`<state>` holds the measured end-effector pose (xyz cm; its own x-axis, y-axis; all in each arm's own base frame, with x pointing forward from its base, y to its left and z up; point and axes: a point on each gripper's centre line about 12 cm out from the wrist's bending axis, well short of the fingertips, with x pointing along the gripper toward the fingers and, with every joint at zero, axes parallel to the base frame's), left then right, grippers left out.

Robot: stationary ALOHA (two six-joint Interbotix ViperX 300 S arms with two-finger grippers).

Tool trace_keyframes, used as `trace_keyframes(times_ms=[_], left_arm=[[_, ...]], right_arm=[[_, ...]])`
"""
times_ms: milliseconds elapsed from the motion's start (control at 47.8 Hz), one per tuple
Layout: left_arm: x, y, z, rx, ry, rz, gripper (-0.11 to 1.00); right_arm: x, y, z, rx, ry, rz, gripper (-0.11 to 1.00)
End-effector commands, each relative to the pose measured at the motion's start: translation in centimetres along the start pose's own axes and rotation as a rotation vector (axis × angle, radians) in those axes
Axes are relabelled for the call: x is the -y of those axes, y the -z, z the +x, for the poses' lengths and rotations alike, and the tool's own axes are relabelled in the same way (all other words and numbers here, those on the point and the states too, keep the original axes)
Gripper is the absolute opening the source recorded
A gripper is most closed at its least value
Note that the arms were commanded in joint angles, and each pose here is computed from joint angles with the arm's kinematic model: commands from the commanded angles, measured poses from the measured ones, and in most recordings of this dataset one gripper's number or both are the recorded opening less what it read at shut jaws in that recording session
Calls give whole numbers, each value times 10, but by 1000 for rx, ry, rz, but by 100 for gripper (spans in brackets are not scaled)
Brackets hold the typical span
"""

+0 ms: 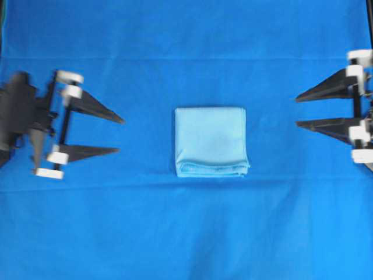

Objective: Fold the light blue towel.

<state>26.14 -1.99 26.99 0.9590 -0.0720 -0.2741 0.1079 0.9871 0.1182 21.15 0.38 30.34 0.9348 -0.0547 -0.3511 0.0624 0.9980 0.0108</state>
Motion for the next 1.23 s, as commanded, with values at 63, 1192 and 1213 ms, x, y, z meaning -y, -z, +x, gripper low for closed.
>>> trace_keyframes(times_ms=[63, 1192, 1213], left_arm=[[-6, -5, -34, 78, -31, -6, 59], [-8, 85, -93, 107, -129, -122, 59], [-8, 85, -93, 107, -129, -122, 59]], right_arm=[[6, 6, -16, 47, 18, -12, 56], [25, 106, -13, 60, 53, 101, 56], [25, 105, -13, 62, 53, 101, 56]])
